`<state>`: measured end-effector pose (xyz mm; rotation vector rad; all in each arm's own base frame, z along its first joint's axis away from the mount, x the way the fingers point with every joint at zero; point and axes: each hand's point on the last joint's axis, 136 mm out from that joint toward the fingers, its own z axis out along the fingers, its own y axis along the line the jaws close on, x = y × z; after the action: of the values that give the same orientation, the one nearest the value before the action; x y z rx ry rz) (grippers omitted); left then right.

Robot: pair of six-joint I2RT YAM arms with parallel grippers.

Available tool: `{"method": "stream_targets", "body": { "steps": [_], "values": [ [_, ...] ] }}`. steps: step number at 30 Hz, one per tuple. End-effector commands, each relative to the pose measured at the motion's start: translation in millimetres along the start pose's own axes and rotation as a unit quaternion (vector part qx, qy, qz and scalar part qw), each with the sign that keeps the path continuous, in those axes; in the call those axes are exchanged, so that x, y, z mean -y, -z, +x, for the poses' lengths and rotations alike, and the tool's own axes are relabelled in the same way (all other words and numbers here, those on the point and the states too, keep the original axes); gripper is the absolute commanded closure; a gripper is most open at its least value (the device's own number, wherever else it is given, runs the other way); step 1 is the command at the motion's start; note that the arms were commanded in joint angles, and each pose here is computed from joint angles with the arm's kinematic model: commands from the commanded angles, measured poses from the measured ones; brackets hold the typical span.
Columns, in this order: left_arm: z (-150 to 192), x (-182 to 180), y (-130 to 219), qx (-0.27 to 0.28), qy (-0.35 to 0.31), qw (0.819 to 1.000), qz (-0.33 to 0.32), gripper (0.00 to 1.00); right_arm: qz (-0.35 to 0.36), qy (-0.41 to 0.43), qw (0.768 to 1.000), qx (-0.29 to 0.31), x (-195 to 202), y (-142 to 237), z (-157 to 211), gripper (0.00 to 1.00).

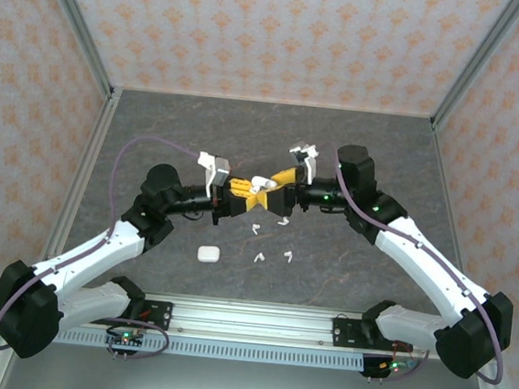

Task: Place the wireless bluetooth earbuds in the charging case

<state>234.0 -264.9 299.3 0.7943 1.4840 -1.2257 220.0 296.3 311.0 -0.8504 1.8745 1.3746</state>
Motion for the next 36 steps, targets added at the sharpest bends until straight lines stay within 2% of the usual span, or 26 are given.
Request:
{"method": "stream_targets", "body": {
  "steps": [1, 9, 29, 33, 36],
  "values": [
    [-17, 3, -2, 0.017, -0.028, 0.999, -0.002, 1.0, -0.038, 0.034, 0.999, 0.017, -25, 4, -17, 0.1],
    [-13, -5, -4, 0.01, -0.019, 1.0, -0.018, 1.0, -0.042, 0.048, 0.998, 0.018, -30, 8, -16, 0.16],
    [-5, -28, -9, 0.0, 0.006, 0.998, -0.063, 1.0, 0.0, 0.055, 0.998, 0.008, -19, 14, -2, 0.18],
    [-4, -32, -10, -0.001, 0.011, 0.997, -0.07, 1.0, 0.056, 0.05, 0.997, 0.013, -2, 17, -3, 0.17],
    [0, -40, -10, -0.011, 0.022, 0.996, -0.089, 1.0, 0.147, 0.034, 0.988, 0.032, 27, 29, -10, 0.15]
  ]
}}
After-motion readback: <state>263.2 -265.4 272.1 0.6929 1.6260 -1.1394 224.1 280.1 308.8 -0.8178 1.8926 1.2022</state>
